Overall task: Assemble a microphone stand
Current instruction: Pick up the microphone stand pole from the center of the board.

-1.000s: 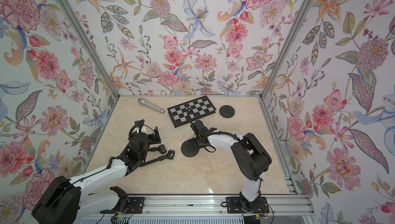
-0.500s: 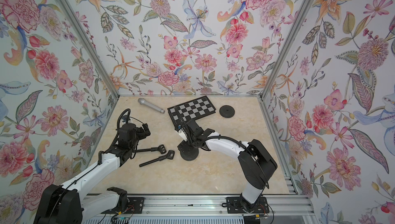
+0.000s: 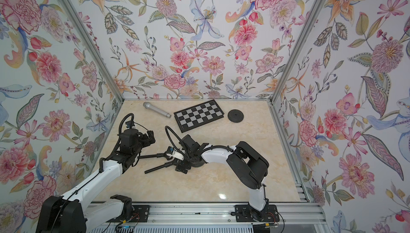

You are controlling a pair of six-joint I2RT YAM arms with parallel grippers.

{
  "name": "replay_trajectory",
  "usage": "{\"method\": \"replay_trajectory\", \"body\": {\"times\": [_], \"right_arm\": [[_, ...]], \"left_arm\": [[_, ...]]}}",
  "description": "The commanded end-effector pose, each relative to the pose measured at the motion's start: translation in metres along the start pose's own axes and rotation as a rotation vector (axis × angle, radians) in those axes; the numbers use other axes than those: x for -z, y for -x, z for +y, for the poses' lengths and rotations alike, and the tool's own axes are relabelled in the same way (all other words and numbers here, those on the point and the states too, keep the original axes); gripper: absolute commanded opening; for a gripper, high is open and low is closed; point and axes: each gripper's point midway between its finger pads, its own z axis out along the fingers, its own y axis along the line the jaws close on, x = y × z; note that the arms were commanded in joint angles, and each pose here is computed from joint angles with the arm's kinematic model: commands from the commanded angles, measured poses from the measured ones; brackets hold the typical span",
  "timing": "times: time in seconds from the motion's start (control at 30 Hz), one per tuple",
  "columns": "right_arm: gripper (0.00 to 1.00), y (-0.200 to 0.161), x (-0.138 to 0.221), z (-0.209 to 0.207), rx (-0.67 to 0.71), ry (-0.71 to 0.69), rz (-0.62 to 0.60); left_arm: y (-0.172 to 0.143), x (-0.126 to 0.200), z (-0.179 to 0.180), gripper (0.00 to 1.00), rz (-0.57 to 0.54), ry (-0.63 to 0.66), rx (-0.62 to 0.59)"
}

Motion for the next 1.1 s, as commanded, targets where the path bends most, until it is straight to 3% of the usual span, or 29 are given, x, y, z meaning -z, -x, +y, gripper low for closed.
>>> {"method": "replay_trajectory", "body": {"times": [0.0, 0.33, 0.5, 0.63, 0.73, 0.87, 0.93, 1.07], "right_arm": [[0.86, 0.028, -0.003, -0.009, 0.075, 0.005, -0.078], [0.56, 0.009, -0.010, -0.004, 0.050, -0.010, -0.074], [0.50, -0.004, -0.001, -0.009, 0.010, -0.055, -0.059], [0.45, -0.001, 0.010, -0.009, -0.034, -0.052, -0.090], [0.44, 0.006, 0.026, -0.011, -0.087, -0.070, -0.130], [0.43, 0.012, 0.058, -0.018, -0.213, -0.053, -0.200], [0.42, 0.008, 0.076, -0.024, -0.296, -0.055, -0.215], [0.41, -0.008, 0.116, -0.034, -0.470, -0.052, -0.232]], "left_arm": [[0.009, 0.003, -0.003, 0.99, -0.022, -0.030, 0.021], [0.011, 0.007, -0.017, 0.99, -0.033, -0.117, -0.002], [0.009, 0.007, -0.017, 0.99, -0.034, -0.123, 0.018], [0.005, 0.007, -0.034, 0.99, -0.033, -0.226, 0.020], [0.015, 0.016, -0.058, 0.99, -0.070, -0.363, 0.014], [0.037, 0.060, -0.114, 0.99, -0.243, -0.768, -0.022], [0.044, 0.078, -0.123, 0.99, -0.328, -0.859, -0.044], [0.052, 0.112, -0.146, 0.99, -0.459, -1.009, -0.272]]}}
